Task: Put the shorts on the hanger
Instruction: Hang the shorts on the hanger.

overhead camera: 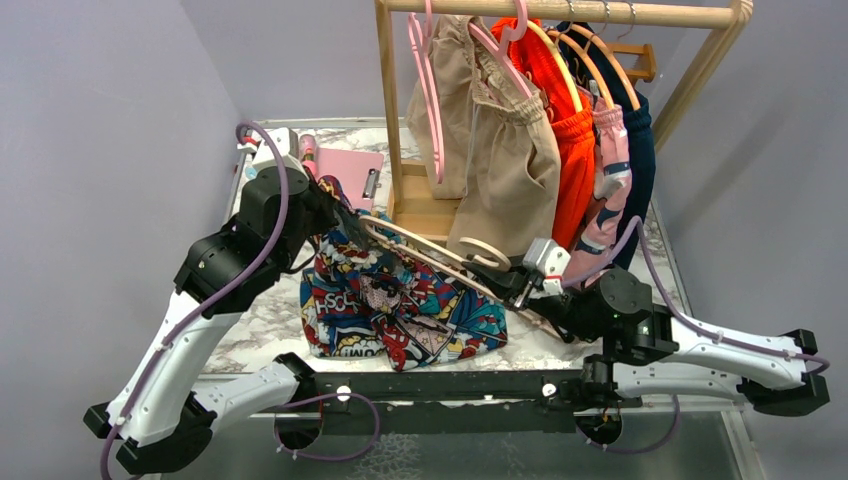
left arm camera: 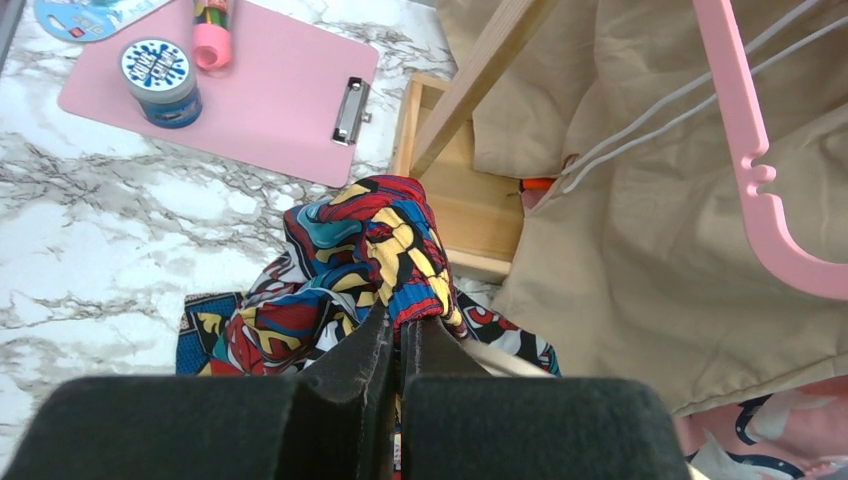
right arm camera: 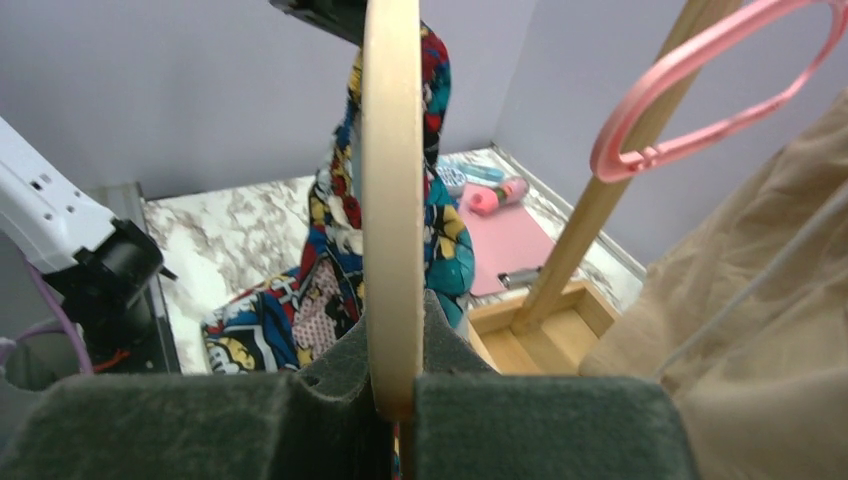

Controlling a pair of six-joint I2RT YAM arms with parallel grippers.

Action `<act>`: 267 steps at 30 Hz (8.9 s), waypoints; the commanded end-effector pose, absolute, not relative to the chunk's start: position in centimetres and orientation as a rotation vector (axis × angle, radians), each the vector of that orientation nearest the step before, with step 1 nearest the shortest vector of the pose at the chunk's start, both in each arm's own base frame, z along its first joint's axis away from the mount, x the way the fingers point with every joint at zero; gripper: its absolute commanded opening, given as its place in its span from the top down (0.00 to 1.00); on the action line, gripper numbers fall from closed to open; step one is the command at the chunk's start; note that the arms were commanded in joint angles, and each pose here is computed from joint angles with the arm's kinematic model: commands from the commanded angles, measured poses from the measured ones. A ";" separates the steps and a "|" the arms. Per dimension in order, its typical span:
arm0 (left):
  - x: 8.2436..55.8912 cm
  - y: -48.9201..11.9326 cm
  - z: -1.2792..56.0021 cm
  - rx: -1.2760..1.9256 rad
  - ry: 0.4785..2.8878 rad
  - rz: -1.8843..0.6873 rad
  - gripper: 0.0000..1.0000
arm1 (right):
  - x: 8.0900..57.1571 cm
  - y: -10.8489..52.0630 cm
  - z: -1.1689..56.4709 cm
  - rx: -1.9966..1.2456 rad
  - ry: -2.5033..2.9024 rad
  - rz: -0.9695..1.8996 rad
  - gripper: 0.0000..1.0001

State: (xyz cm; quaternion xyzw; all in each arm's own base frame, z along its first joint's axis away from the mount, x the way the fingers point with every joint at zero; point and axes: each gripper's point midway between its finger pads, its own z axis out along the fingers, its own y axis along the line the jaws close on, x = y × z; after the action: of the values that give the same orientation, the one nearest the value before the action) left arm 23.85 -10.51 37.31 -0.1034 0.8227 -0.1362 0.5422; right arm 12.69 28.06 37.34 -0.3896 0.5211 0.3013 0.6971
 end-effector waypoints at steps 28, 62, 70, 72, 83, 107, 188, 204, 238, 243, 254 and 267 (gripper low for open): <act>22.5 -14.2 37.0 -0.239 1.992 -0.592 1.00 | 19.3 35.8 38.0 -0.531 1.085 0.459 0.99; 17.6 -19.4 39.6 -0.029 1.979 -1.052 1.00 | 19.0 41.5 41.0 -0.382 0.959 0.742 0.99; 16.2 -19.3 41.5 0.058 1.917 -1.100 0.74 | 18.5 39.9 43.1 -0.285 0.858 0.801 0.99; 15.8 -19.1 42.2 0.076 1.893 -1.109 0.58 | 18.2 39.5 43.9 -0.267 0.831 0.815 0.99; 14.5 -17.7 47.1 0.120 1.743 -1.117 0.01 | 16.9 37.4 47.6 -0.223 0.724 0.866 0.99; 12.7 -7.4 54.7 -0.095 1.164 -0.893 0.01 | 10.0 25.2 54.2 -0.520 0.649 0.887 0.99; 12.6 -22.3 44.8 0.423 1.507 -1.368 1.00 | 12.4 26.6 49.7 -0.433 0.765 0.862 0.99; 10.5 -21.5 42.6 0.498 1.514 -1.371 0.97 | 13.1 27.8 50.3 -0.407 0.756 0.843 0.99; 10.5 -22.4 53.3 0.858 1.077 -1.125 0.01 | 7.9 24.9 44.1 -0.754 0.873 0.993 0.99; 14.0 -20.4 52.3 0.632 1.190 -0.993 0.01 | 8.0 25.5 42.5 -0.775 0.919 0.996 0.99; 22.1 -6.7 43.2 -0.337 1.575 -0.415 0.01 | 8.9 26.6 41.0 -0.775 0.956 0.968 0.99; 25.1 -5.0 40.1 -0.257 1.785 0.035 0.01 | 10.1 30.3 39.4 -0.784 0.990 0.944 0.99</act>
State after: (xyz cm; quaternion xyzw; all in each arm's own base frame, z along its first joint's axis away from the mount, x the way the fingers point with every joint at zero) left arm 26.63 -7.40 33.35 -0.1076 0.8284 0.0260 0.5490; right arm 9.84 30.37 36.78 -0.3902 0.4708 0.4078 0.6781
